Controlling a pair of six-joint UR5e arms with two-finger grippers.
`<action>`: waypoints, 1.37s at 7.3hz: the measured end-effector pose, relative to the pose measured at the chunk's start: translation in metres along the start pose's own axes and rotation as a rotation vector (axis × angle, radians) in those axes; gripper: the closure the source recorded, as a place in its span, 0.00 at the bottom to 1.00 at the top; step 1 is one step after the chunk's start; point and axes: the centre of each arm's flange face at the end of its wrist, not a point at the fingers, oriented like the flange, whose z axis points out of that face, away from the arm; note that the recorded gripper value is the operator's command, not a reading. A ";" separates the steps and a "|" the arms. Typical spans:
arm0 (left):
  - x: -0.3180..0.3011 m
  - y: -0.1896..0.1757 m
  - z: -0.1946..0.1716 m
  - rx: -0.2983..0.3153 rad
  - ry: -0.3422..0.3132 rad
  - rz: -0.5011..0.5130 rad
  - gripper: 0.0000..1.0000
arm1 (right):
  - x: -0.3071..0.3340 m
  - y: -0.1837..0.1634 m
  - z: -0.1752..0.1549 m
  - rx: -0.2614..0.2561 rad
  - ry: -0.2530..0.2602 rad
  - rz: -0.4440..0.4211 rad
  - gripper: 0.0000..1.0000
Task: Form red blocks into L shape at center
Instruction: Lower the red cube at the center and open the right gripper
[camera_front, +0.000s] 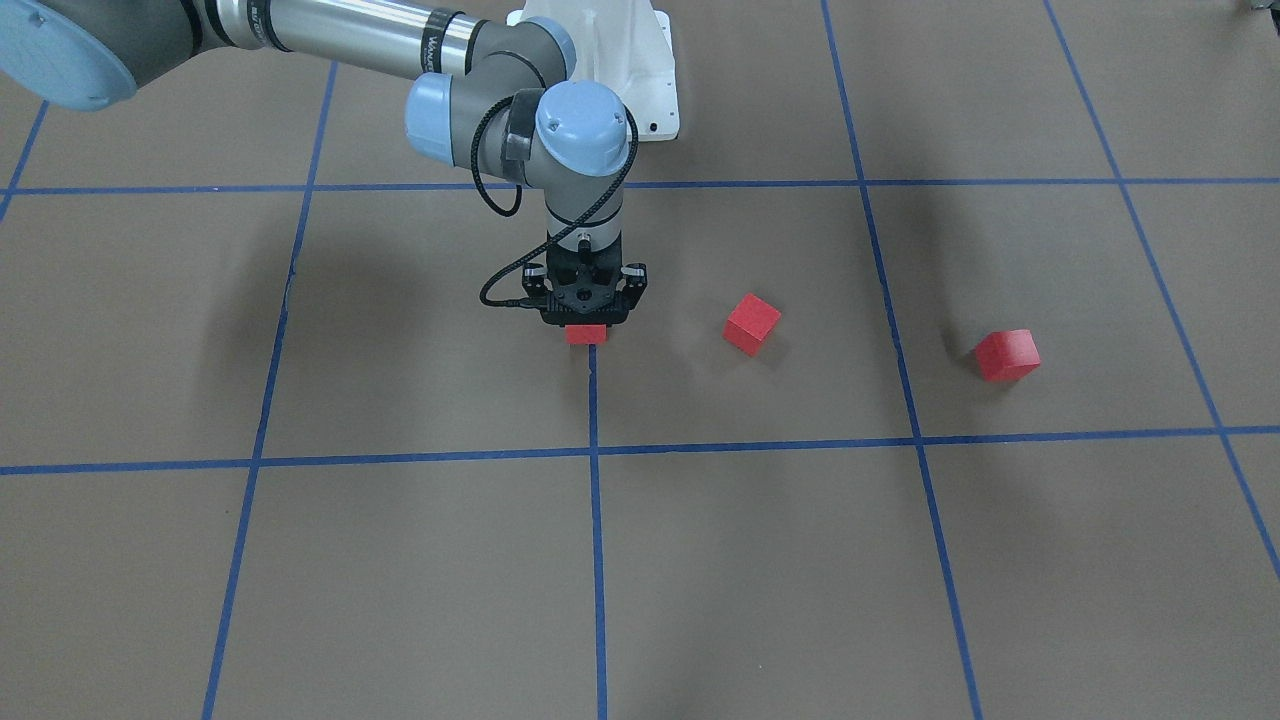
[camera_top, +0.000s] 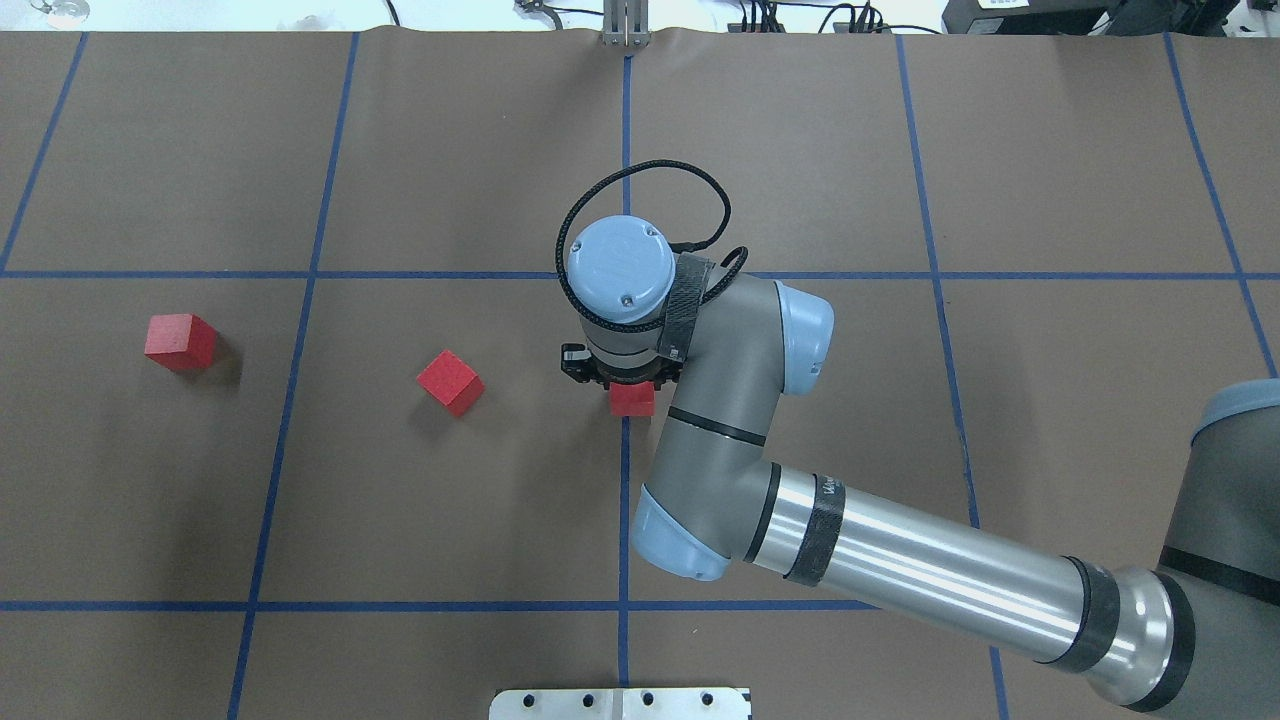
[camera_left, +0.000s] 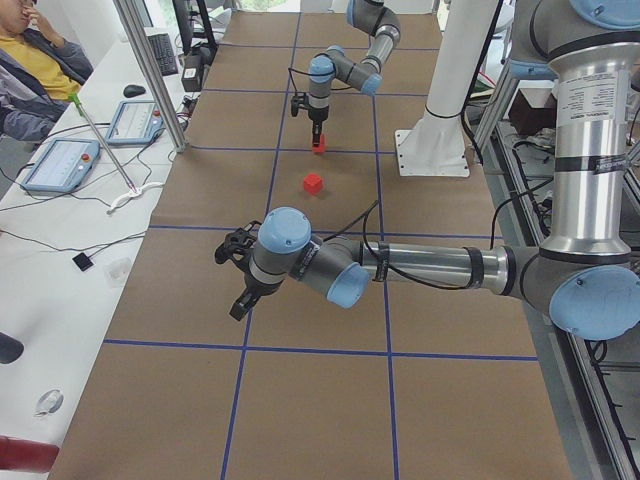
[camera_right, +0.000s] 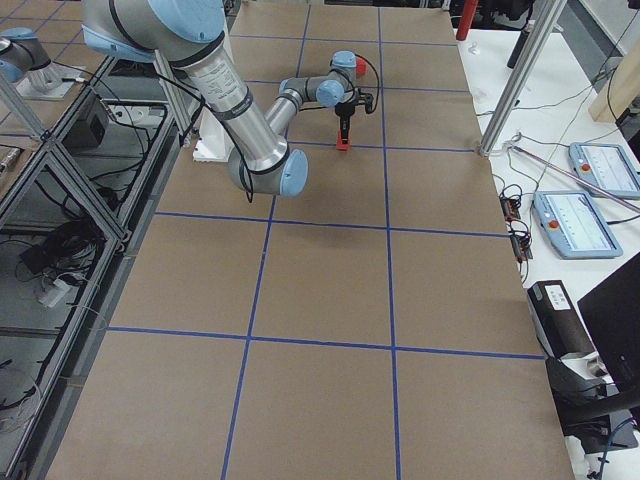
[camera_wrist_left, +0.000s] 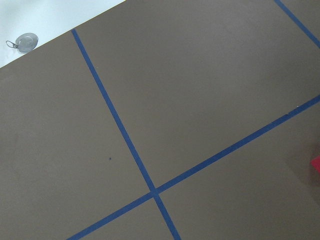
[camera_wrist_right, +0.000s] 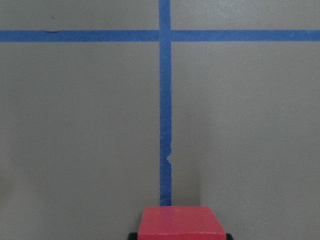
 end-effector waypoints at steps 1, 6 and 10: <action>0.000 0.000 0.000 0.000 0.000 0.000 0.00 | -0.001 0.001 0.000 -0.001 0.000 -0.001 0.61; 0.000 0.000 0.000 0.001 0.000 0.001 0.00 | -0.003 0.007 0.004 -0.005 -0.002 -0.008 0.52; 0.000 0.000 0.000 0.000 0.000 0.001 0.00 | -0.003 0.010 0.006 -0.008 -0.001 -0.011 0.42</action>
